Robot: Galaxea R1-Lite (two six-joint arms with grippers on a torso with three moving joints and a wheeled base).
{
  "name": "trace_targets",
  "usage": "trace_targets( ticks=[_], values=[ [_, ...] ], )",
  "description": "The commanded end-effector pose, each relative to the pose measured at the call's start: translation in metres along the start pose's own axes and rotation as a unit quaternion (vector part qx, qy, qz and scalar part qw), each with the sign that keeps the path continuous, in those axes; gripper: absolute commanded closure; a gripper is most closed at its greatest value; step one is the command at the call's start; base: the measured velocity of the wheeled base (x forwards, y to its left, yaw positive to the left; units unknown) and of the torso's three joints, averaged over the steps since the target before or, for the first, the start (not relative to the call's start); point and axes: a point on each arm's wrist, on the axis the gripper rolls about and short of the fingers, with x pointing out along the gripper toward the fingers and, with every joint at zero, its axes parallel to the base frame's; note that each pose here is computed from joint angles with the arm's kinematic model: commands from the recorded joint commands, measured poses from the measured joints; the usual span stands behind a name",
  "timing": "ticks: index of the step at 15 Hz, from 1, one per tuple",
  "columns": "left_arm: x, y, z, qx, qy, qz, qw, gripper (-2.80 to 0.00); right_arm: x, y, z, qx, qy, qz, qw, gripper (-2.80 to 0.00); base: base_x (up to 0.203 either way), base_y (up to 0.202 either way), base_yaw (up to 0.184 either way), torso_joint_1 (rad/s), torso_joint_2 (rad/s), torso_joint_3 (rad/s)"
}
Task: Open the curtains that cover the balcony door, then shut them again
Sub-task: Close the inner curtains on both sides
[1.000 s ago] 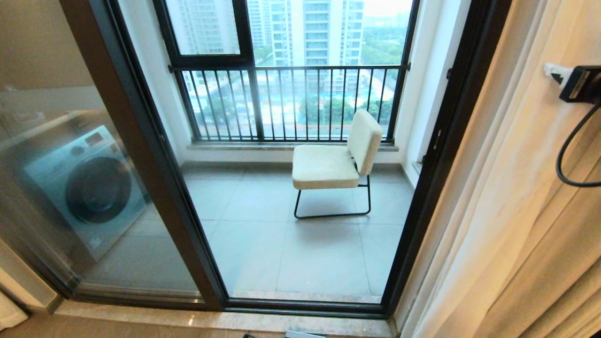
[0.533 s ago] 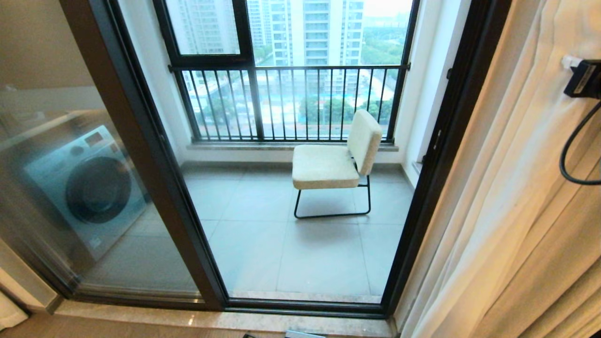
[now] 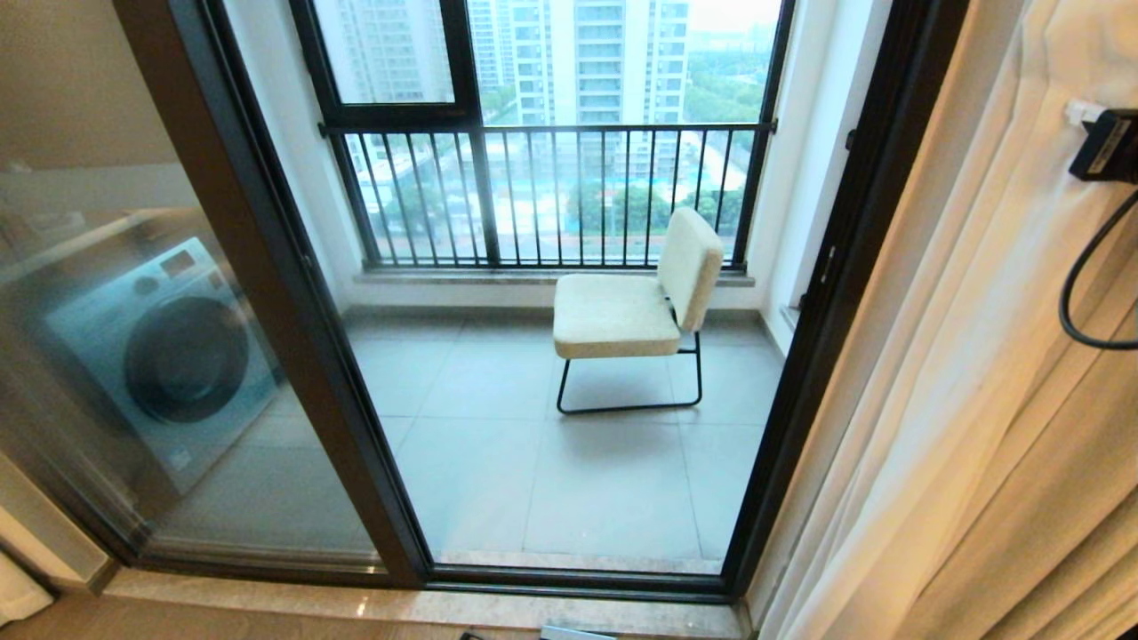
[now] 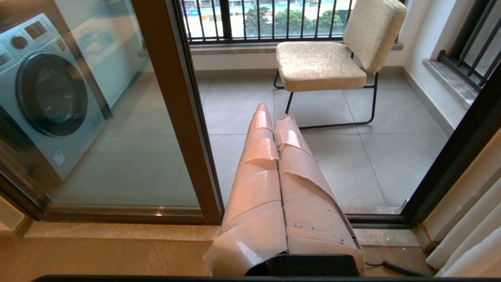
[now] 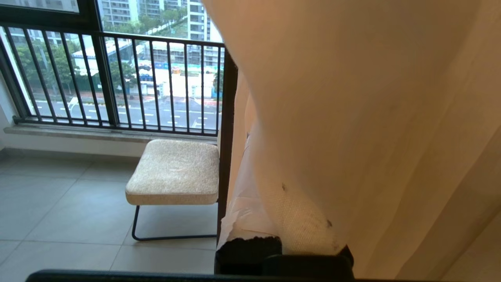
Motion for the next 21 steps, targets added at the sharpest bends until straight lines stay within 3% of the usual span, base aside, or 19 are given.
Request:
trace_targets(
  ticks=[1, 13, 21],
  values=[
    [0.000, 0.000, 0.000, 0.000, 0.000, 0.000, 1.0000, 0.00, -0.002, 0.001, -0.004, 0.000, 0.005, 0.001, 1.000, 0.00, 0.000, 0.000, 0.000, 0.000, 0.00, 0.000],
    [0.000, 0.000, 0.000, 0.001, 0.001, 0.000, 1.0000, 0.00, -0.021, 0.003, 0.001, 0.000, 0.006, 0.001, 1.000, 0.00, 0.000, 0.005, 0.000, -0.001, 0.00, 0.001],
    [0.000, 0.000, 0.000, 0.001, 0.001, 0.000, 1.0000, 0.00, -0.018, 0.003, 0.000, 0.001, 0.007, 0.001, 1.000, 0.00, 0.000, 0.156, -0.008, 0.002, 0.00, 0.004]
  ],
)
